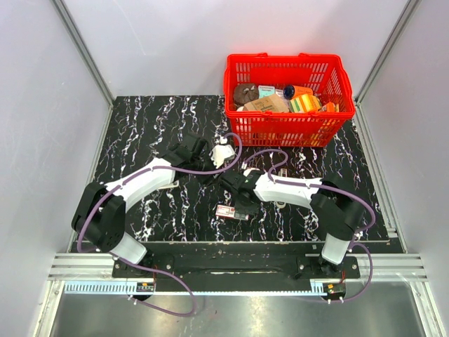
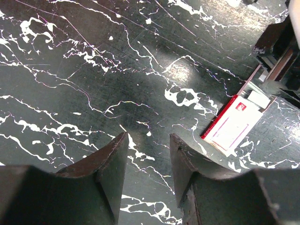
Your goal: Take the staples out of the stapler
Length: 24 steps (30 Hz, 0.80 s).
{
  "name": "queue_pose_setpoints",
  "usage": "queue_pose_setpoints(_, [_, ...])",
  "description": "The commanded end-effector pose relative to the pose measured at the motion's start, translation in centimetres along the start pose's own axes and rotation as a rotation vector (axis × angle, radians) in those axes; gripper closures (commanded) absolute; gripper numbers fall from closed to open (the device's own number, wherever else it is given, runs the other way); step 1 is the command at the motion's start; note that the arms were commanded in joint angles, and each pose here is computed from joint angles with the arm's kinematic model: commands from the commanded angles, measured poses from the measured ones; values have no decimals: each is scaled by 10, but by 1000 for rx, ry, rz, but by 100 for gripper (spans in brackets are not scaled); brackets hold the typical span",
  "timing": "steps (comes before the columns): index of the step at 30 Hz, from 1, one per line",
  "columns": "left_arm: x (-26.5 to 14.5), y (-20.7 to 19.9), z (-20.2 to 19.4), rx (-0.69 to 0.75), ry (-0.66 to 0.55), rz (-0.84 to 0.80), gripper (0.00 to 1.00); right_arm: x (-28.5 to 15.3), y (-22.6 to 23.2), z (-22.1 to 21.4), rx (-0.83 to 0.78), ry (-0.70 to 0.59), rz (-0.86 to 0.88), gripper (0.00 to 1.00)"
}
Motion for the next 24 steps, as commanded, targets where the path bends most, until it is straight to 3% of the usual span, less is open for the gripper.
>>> queue_pose_setpoints(1, [-10, -1, 10, 39, -58, 28, 55, -5, 10, 3, -7, -15, 22, 87])
queue_pose_setpoints(10, [-15, -3, 14, 49, -66, 26, 56, -9, 9, 3, -12, -11, 44, 77])
queue_pose_setpoints(17, [-16, -5, 16, 55, -67, 27, 56, -12, 8, 3, -11, -16, 62, 60])
queue_pose_setpoints(24, [-16, -5, 15, 58, -63, 28, 56, -26, 6, 9, -12, -58, 85, 61])
Point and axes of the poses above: each gripper's point midway between its finger pads, its own x axis out along the fingers, its own y axis along the line the jaws close on, z = x × y, the point moved 10 cm from there along -x, back along the fingers
